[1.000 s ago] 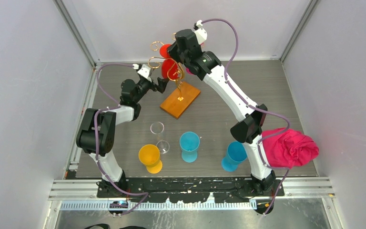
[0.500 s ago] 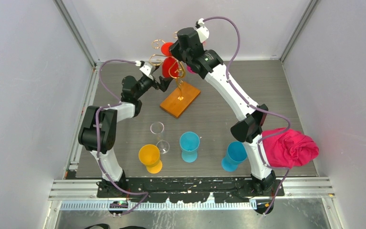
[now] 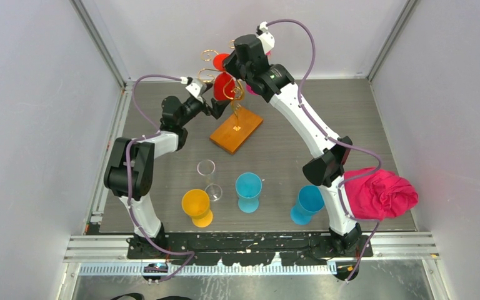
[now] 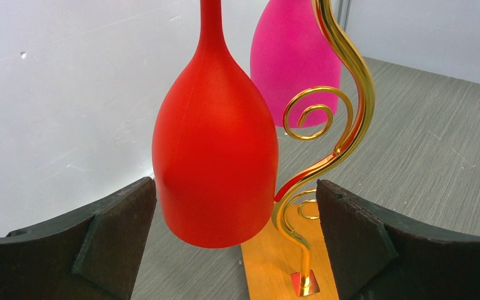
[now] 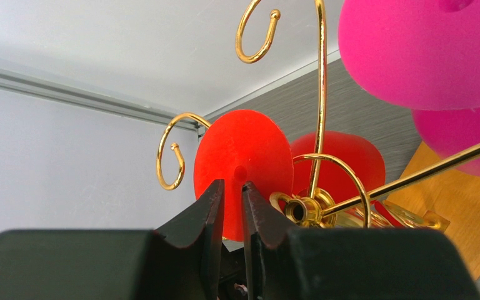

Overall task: Place the wine glass upside down on the wine glass rack
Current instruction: Adjust the wine glass in the wine rack.

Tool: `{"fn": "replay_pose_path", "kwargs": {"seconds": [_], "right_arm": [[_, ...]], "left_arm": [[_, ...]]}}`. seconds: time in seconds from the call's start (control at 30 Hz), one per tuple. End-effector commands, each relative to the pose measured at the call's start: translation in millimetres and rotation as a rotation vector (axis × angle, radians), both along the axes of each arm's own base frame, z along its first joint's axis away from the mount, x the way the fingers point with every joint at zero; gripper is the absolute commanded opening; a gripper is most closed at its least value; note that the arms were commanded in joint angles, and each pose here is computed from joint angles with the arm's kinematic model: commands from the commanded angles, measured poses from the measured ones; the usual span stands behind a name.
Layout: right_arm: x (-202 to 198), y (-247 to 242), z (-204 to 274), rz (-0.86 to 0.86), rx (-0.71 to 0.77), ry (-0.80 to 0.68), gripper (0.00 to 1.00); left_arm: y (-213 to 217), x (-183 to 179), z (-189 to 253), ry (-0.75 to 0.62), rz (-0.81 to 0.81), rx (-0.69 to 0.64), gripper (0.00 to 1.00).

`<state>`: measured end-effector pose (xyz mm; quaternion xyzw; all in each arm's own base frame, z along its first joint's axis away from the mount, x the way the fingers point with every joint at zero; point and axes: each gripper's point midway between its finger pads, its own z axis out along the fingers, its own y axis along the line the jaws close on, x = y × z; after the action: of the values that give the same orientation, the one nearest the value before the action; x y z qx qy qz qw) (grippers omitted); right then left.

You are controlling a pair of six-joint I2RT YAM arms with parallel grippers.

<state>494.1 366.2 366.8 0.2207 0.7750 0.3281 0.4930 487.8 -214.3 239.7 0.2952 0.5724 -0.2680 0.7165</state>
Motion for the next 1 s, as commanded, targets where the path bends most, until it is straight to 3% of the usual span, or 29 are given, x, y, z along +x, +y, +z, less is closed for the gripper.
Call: {"fn": "replay_pose_path", "kwargs": {"seconds": [0.0,0.97], "right_arm": [[-4.2,1.9,18.8,0.041,-0.006,-0.048,0.23],[-41.6,20.1,47.7,0.165,-0.048,-0.121,0.23]], "left_arm": [[-9.2,0.9,16.5,-0.059,-0.022,-0.002,1.00],[-5.7,3.4,22.4,-0.105,0.019,-0.042,1.00]]}}
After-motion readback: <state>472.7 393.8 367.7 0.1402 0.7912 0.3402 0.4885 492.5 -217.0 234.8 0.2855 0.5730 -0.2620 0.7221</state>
